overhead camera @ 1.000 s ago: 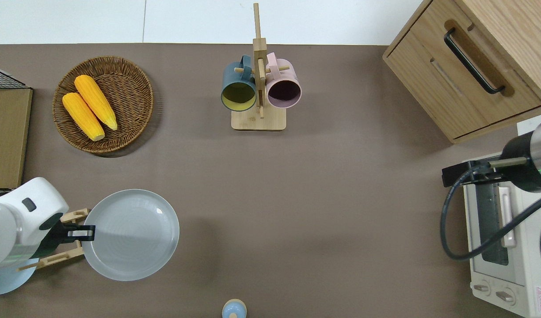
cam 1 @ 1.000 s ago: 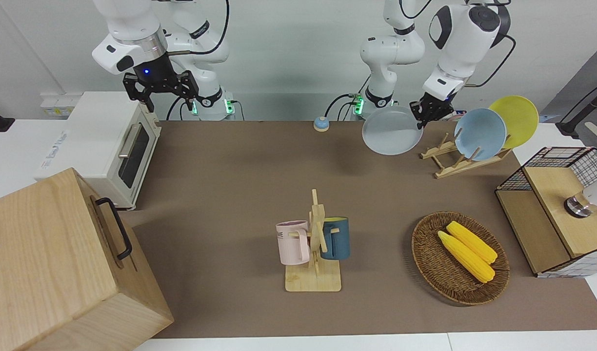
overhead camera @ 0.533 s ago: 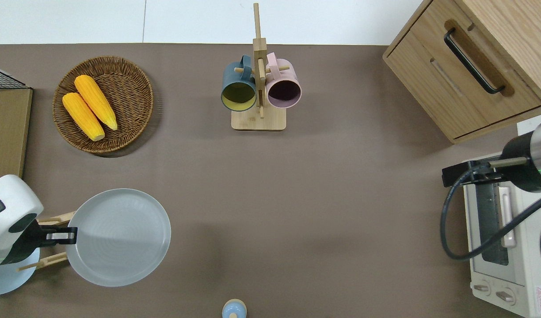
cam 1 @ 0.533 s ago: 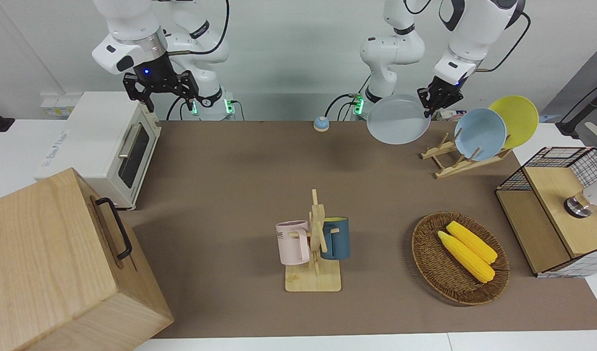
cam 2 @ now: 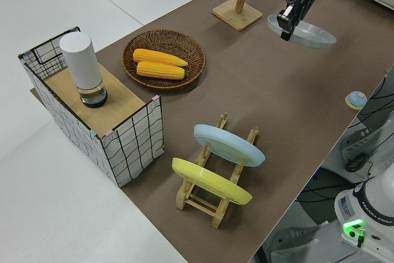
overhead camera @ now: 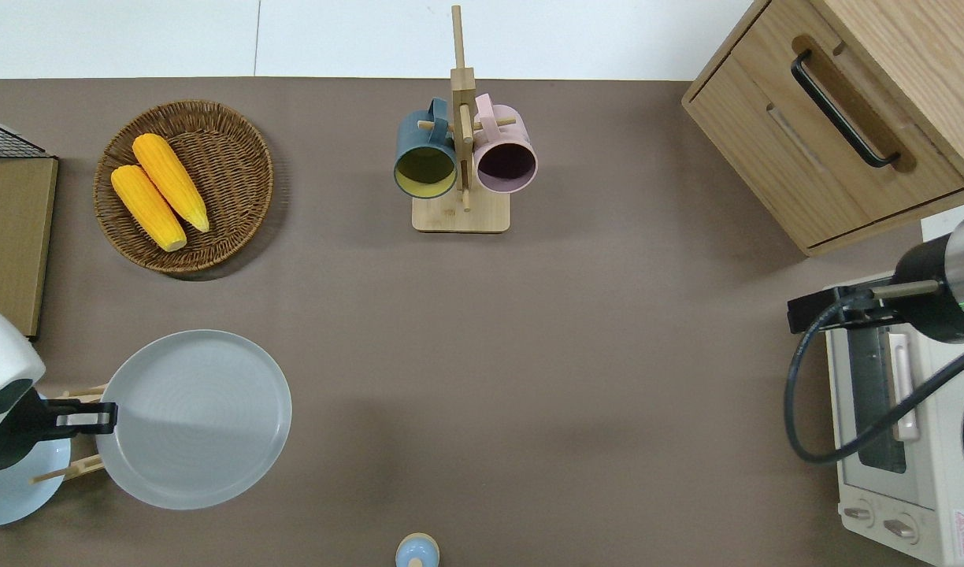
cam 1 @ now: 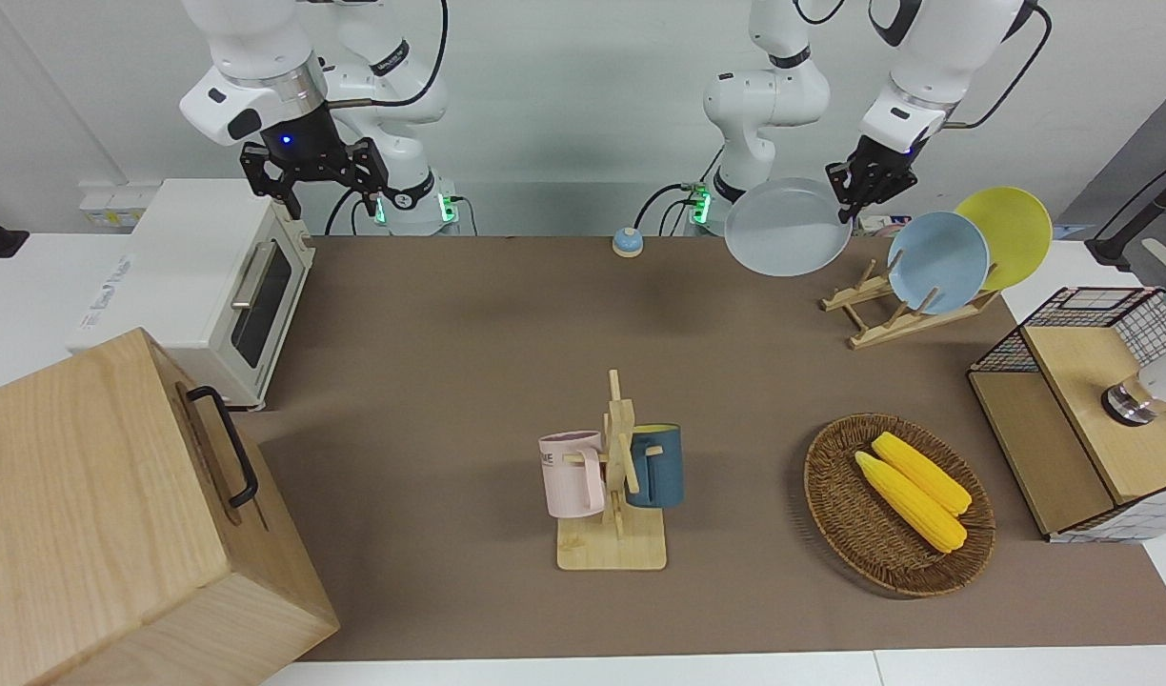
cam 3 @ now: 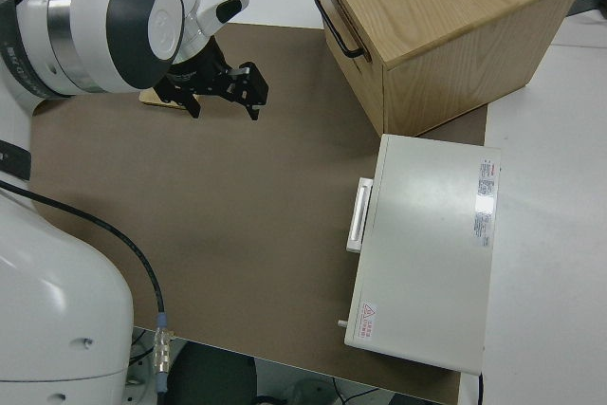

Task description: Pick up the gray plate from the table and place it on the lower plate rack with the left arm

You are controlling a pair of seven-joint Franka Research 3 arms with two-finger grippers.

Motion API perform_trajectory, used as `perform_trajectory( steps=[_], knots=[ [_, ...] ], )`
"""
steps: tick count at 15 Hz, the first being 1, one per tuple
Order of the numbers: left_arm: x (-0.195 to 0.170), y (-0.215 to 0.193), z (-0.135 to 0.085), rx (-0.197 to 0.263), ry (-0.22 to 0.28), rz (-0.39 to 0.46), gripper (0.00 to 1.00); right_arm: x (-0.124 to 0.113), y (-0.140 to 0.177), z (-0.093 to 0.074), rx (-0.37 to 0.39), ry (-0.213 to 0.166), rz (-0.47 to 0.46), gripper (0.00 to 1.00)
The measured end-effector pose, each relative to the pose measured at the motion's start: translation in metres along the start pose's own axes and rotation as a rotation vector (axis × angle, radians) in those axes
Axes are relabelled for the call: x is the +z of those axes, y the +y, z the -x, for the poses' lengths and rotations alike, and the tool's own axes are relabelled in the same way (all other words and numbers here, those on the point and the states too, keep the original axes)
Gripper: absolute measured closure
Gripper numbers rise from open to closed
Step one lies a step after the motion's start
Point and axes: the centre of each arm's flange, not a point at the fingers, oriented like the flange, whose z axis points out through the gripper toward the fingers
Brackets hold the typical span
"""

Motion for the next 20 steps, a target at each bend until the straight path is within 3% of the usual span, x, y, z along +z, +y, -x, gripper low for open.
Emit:
perform_trajectory(
  steps=[5, 15, 20],
  knots=[
    [-0.01, -0.018, 0.001, -0.01, 0.006, -0.1, 0.96, 0.0, 0.0, 0.0, 0.0, 0.0, 0.0, 0.01],
    [-0.016, -0.08, 0.01, -0.065, -0.046, -0.358, 0.96, 0.0, 0.0, 0.0, 0.0, 0.0, 0.0, 0.01],
    [-0.02, -0.094, 0.013, -0.065, -0.065, -0.486, 0.96, 0.0, 0.0, 0.0, 0.0, 0.0, 0.0, 0.01]
  ],
)
